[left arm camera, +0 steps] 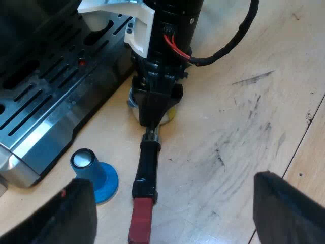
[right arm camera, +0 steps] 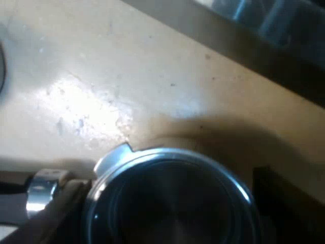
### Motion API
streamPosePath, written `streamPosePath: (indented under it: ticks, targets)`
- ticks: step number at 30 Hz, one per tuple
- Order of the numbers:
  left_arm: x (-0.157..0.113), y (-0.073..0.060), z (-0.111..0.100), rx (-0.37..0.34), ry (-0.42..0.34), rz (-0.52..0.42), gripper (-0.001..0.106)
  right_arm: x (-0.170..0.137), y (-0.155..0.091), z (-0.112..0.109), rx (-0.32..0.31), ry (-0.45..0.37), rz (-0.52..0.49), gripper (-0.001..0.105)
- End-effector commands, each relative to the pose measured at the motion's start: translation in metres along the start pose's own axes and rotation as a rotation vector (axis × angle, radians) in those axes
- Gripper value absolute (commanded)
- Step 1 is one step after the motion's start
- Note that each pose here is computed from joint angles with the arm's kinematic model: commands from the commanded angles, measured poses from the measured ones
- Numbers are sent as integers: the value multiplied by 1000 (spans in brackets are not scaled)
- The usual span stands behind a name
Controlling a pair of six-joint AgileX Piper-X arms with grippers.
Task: Put the handle in the coffee machine
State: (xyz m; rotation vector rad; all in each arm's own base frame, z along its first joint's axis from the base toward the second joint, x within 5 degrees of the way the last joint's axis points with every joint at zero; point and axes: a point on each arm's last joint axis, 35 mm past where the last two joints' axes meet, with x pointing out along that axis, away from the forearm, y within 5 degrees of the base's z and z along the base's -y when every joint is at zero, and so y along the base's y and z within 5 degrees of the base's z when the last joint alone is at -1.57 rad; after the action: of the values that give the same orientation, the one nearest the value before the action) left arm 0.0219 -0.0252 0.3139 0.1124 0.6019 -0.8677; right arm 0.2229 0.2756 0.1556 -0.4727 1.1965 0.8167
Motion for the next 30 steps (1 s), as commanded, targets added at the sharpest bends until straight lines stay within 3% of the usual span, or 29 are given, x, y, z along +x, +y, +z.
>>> streamPosePath:
  ticks: [1, 3, 10, 16, 30]
  targets:
    - [-2, -1, 2, -2, -15, 5, 66, -4, -1, 1, -3, 7, 7, 9]
    - [-2, -1, 2, -2, -15, 5, 66, -7, -1, 0, 1, 22, 7, 0]
    - [-2, -1, 2, 0, -15, 5, 66, -29, 1, 0, -1, 4, 7, 0]
    - [2, 2, 2, 26, 0, -2, 66, -59, 3, -2, 48, -13, 8, 0]
    - [46, 33, 8, 125, 217, -98, 66, -111, 8, 6, 82, -37, 10, 0]
